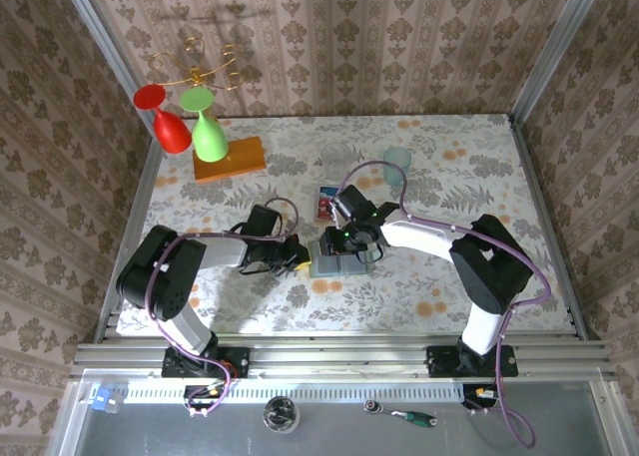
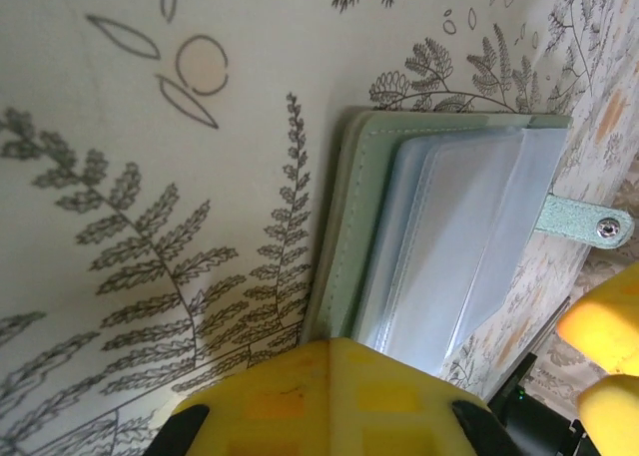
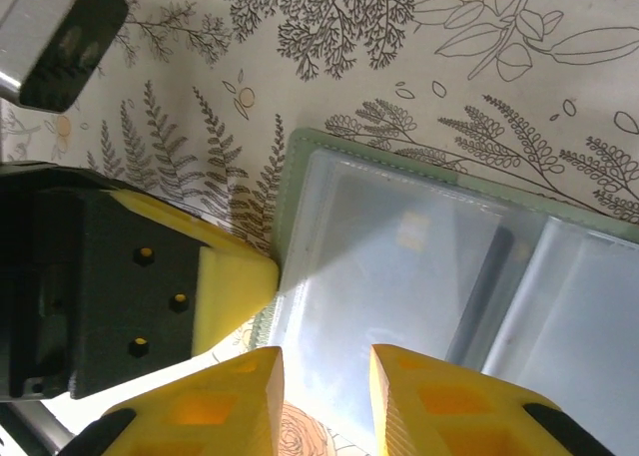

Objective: Take the credit cards out of the card holder

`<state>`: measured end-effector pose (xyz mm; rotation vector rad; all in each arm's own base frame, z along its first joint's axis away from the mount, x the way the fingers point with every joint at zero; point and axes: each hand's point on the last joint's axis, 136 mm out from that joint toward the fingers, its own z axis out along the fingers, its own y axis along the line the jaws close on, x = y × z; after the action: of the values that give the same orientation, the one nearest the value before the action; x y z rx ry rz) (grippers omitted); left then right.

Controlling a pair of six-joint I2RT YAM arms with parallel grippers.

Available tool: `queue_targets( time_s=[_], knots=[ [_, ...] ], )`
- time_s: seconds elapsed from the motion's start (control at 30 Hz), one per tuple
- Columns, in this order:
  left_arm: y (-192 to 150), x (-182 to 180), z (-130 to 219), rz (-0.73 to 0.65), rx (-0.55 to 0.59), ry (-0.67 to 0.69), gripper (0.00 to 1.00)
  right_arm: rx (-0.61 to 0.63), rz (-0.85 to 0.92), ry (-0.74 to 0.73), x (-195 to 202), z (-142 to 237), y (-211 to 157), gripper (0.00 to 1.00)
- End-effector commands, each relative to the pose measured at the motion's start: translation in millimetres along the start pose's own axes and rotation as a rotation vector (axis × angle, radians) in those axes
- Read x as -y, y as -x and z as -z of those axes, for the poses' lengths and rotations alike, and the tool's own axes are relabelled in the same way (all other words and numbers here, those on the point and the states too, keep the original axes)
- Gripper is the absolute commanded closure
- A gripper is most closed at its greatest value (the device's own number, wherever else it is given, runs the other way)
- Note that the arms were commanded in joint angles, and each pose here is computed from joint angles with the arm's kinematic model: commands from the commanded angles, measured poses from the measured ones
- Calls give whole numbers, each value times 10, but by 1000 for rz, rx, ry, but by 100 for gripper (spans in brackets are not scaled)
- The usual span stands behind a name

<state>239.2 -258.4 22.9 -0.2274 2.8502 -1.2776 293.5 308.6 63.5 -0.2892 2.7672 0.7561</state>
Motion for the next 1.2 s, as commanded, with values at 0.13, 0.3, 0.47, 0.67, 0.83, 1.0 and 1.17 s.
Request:
queue_targets(
  time_s=[0.13,0.3,0.47,0.67,0.83,1.0,1.17],
  knots=[
    [27,-29,-19,-12,-10,-10,94,-14,-136,-32,185,-73,1,71],
    [34,-48,-11,-8,-4,-10,94,-51,-217,-54,406,-174,-68,70],
    [57,-61,-15,-6,0,-10,94,-64,-248,-42,505,-254,-65,70],
    [131,-54,-28,2,7,-17,94,-51,-249,-51,593,-262,29,69],
    [212,-42,-9,5,22,-25,94,-44,-231,-56,649,-261,147,69],
    [280,-27,-31,7,24,-29,94,-41,-206,-61,658,-274,280,69],
    [301,-54,-43,12,33,-19,94,-37,-208,-43,621,-250,357,70]
  ],
)
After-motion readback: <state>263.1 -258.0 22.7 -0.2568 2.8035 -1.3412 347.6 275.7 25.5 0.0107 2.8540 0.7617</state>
